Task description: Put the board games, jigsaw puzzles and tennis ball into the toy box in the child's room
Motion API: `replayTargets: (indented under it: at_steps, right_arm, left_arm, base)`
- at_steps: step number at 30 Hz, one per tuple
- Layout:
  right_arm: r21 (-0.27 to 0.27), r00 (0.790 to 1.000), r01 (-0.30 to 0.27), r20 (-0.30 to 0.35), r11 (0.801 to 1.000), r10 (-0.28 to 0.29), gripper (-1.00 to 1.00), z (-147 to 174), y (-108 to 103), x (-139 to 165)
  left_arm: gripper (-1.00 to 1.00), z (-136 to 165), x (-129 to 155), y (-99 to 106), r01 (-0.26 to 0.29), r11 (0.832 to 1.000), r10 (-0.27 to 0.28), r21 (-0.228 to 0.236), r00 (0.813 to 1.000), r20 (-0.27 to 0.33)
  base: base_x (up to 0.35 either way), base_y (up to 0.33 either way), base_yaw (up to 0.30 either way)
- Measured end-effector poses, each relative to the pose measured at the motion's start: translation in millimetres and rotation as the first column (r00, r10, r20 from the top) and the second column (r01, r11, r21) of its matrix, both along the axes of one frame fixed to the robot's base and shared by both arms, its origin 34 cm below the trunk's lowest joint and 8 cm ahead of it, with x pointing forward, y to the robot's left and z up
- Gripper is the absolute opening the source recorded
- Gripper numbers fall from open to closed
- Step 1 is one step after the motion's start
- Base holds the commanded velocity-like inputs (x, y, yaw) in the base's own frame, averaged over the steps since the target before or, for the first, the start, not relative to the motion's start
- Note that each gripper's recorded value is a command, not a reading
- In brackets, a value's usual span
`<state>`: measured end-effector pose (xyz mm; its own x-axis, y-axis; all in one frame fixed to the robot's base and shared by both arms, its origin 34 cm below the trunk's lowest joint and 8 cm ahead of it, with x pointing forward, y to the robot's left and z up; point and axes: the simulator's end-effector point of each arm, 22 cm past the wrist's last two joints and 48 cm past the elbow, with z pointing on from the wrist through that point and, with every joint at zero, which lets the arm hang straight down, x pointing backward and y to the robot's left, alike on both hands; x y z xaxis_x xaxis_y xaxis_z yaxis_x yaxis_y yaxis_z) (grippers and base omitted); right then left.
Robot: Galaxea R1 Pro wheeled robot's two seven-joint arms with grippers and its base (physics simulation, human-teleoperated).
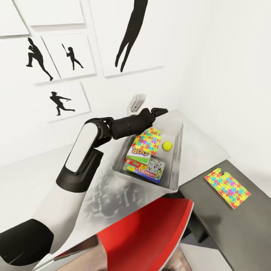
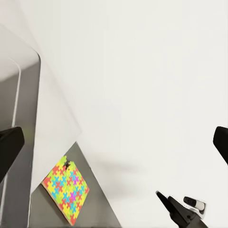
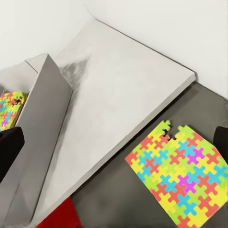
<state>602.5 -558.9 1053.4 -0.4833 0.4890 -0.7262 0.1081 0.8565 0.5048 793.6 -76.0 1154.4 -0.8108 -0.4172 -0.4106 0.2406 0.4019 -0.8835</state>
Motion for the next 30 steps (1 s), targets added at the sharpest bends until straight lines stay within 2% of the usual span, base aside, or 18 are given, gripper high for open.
replayTargets:
  at_steps: [7,17,21,30]
  right_arm:
    - [0.016,0.999,-0.026,-0.021,1.000,0.026,1.00,-8.1,9.3,-3.9]
    - [0.047,0.995,-0.076,-0.058,0.996,0.078,1.00,-24.5,29.6,-4.7]
    - [0.065,0.992,-0.097,-0.074,0.993,0.101,1.00,-33.2,40.2,-4.6]
    - [0.087,0.986,-0.130,-0.090,0.988,0.137,1.00,-42.2,55.6,-3.9]
  left_arm:
    - [1.00,-6.4,2.6,-0.4,-0.004,1.000,0.004,0.018,1.000,-0.016]
    - [1.00,-30.9,4.1,-5.6,0.006,0.998,-0.002,0.064,0.998,-0.064]
    - [1.00,-50.8,7.0,-6.2,0.006,0.996,0.004,0.094,0.995,-0.103]
    - [1.00,-63.8,13.7,-3.2,-0.002,0.992,0.019,0.125,0.991,-0.129]
  base:
    - [0.000,0.000,-0.278]
    - [0.000,0.000,-0.278]
    - [0.000,0.000,-0.278]
    - [0.000,0.000,-0.278]
